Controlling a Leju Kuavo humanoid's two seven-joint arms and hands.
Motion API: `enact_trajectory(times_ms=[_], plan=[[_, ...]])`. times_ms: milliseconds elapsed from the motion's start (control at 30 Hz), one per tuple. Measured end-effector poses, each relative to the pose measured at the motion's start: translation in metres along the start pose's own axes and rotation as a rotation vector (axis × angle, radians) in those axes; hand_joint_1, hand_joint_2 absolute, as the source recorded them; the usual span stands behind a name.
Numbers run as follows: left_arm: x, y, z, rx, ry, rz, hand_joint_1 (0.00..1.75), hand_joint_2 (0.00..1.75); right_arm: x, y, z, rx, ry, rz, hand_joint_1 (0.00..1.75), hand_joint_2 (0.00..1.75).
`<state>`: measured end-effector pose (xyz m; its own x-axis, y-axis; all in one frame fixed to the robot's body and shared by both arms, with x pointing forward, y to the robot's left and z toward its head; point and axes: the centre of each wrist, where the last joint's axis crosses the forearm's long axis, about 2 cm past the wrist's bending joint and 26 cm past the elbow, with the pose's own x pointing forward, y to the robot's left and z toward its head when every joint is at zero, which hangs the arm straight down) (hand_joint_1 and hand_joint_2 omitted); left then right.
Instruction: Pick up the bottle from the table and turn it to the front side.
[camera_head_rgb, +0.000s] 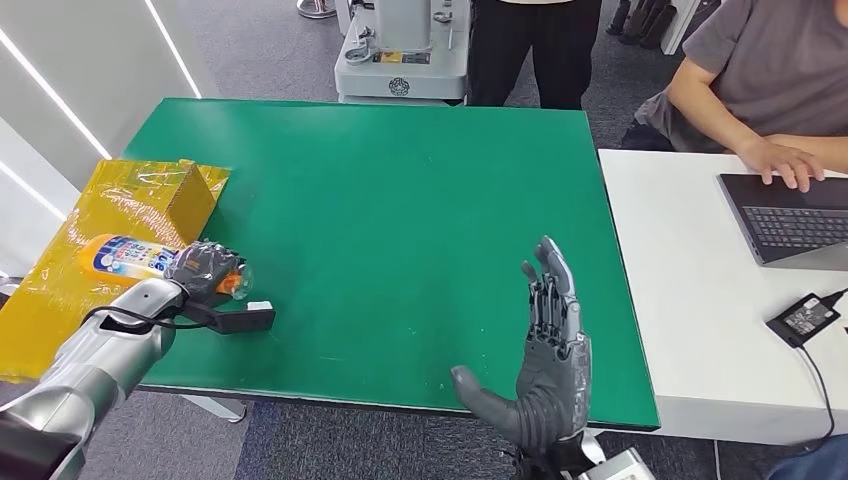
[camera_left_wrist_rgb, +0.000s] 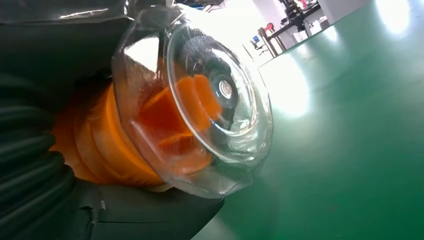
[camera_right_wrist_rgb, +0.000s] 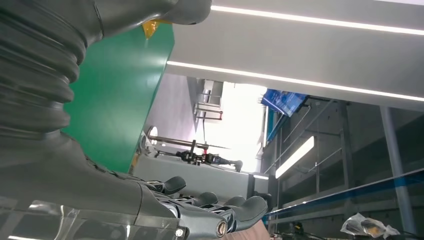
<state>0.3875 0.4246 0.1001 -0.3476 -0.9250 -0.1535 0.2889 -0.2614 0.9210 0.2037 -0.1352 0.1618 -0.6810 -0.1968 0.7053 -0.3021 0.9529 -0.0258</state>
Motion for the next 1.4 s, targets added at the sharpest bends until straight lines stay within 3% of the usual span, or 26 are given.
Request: enact_trajectory(times_ms=[500, 633, 667, 933, 1400], plan=[[0.006, 0.003, -0.004, -0.009, -0.023, -0.003, 1.74, 1.75, -0.002, 0.001, -0.005, 0.008, -0.010, -0.001, 0.00, 1.75], [0.005, 0.000, -0.003, -0.021, -0.007, 0.009, 0.06, 1.75, -0.003, 0.001, -0.007, 0.011, -0.014, -0.009, 0.00, 1.75], [0.005, -0.001, -0.003, -0.028, -0.002, 0.015, 0.00, 1.75, -0.004, 0.000, -0.008, 0.013, -0.016, -0.011, 0.00, 1.75], [0.006, -0.008, 0.000, -0.102, 0.033, 0.055, 0.00, 1.75, -0.011, -0.001, -0.015, 0.032, -0.029, -0.014, 0.00, 1.75], [0.002, -0.010, 0.003, -0.111, 0.048, 0.061, 0.00, 1.75, -0.016, -0.002, -0.017, 0.044, -0.030, -0.011, 0.00, 1.75]])
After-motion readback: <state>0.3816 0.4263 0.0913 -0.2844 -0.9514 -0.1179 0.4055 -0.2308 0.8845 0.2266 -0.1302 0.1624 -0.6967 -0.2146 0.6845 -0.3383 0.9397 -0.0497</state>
